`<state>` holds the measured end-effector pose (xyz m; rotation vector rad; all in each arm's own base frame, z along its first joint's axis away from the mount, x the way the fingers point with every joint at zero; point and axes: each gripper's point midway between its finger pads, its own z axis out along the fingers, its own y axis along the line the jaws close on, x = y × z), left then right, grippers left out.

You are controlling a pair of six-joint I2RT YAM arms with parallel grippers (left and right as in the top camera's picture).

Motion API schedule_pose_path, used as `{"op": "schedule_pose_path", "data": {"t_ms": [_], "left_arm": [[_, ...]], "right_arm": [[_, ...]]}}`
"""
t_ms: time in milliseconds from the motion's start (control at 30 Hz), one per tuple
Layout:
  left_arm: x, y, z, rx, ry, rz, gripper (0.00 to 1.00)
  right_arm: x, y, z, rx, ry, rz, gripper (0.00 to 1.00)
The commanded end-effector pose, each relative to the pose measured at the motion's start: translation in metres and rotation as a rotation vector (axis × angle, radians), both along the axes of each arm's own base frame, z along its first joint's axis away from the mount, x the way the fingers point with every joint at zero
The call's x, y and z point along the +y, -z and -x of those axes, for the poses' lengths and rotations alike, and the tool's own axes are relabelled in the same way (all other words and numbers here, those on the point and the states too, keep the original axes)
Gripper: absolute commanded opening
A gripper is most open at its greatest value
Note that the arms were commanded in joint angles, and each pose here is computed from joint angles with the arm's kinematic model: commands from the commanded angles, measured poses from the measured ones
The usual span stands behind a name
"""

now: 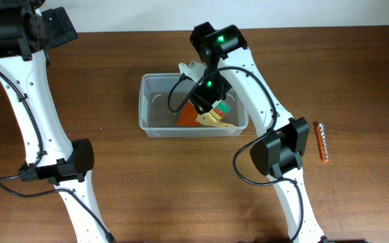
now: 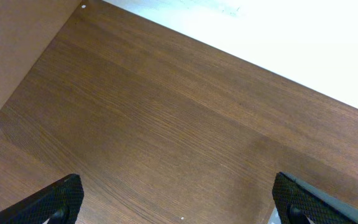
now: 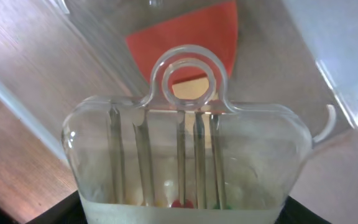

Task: Pack container
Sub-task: 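Lower the packet into the container, open the right gripper, withdraw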

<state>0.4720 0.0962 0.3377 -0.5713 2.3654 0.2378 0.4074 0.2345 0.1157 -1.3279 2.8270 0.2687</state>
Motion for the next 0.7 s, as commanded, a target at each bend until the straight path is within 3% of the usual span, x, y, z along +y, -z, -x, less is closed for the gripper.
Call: {"op": "schedule_pose_path", "data": {"t_ms": [0, 367, 667], "left_arm": [[0.005, -0.015, 0.008, -0.025, -0.009, -0.024, 0.99], [0.005, -0.015, 0.008, -0.025, -0.009, -0.024, 0.99], [0.005, -0.015, 0.008, -0.025, -0.009, -0.024, 0.99]], "right_arm": [[0.002, -0.004, 0.001, -0.011, -0.014, -0.028, 0.7], [0.002, 0.048, 0.002, 0.033, -0.014, -0.006, 0.72], [0.002, 0.051, 0.0, 0.027, -0.012, -0.009, 0.92]]}}
